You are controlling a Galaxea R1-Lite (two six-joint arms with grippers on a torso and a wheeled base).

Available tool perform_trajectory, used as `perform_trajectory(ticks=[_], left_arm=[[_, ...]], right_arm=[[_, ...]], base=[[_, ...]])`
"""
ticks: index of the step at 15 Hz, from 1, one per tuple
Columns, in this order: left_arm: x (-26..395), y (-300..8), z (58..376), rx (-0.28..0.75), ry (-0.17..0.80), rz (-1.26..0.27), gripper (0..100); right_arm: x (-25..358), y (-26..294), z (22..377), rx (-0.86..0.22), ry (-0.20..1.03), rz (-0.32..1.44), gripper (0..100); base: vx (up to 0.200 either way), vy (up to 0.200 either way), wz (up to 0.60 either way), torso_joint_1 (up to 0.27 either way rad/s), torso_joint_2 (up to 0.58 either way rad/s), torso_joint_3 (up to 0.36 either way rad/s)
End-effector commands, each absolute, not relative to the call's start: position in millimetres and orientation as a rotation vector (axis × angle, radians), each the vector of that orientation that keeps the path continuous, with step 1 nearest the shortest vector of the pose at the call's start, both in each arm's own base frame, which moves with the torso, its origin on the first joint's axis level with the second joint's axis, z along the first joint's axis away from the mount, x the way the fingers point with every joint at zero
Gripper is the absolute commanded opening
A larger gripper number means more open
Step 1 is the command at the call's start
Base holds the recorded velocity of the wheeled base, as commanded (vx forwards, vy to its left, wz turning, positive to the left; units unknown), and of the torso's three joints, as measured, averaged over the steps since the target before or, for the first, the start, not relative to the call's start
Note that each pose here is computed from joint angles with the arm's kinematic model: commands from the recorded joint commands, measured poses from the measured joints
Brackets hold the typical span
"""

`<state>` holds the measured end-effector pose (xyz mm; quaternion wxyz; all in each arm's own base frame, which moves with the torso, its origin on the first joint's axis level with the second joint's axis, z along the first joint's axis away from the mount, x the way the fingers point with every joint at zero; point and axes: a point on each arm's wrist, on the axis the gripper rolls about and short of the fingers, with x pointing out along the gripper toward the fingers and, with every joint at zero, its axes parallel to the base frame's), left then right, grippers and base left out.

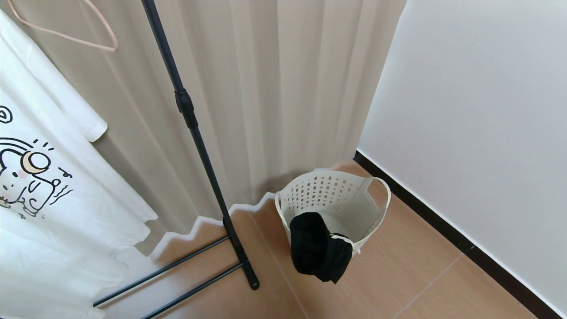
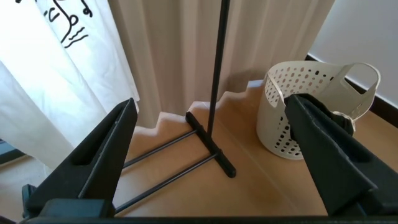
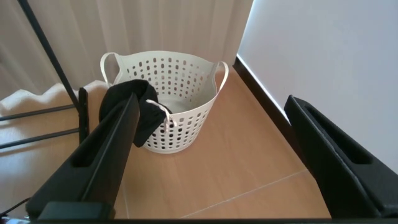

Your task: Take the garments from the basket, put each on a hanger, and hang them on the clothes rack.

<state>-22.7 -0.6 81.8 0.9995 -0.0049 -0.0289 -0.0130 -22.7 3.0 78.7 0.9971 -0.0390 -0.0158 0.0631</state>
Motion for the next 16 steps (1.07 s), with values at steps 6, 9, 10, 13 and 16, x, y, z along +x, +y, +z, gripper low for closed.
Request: perform_trajectory(ticks=[6, 9, 10, 13, 16], left_arm=[[-22.7, -0.6, 81.8, -0.010, -0.058, -0.026, 100], [-22.8, -0.6, 82.0, -0.010, -0.060, -0.026, 100], [-22.8, -0.6, 82.0, -0.010, -0.060, -0.026, 100], [-22.8, -0.6, 82.0, -0.010, -0.060, -0.026, 100], [-22.7, -0.6, 81.8, -0.010, -0.058, -0.026, 100]], right_arm=[[-22.8, 3.0, 78.7, -0.078, -0.032, 0.128, 100], [-22.8, 3.0, 78.7, -0.078, -0.032, 0.128, 100], [-22.7, 3.0, 78.7, -0.078, -0.031, 0.126, 100], [-22.8, 3.0, 78.7, -0.078, -0.032, 0.126, 100], [-22.8, 3.0, 78.7, -0.078, -0.032, 0.126, 100]], base=[[0.000, 0.000, 0.00, 0.003, 0.00, -0.196], [0.000, 0.000, 0.00, -0.001, 0.00, -0.199], [0.000, 0.000, 0.00, -0.007, 0.00, -0.198], [0.000, 0.000, 0.00, 0.002, 0.00, -0.201], [0.000, 0.000, 0.00, 0.001, 0.00, -0.196]])
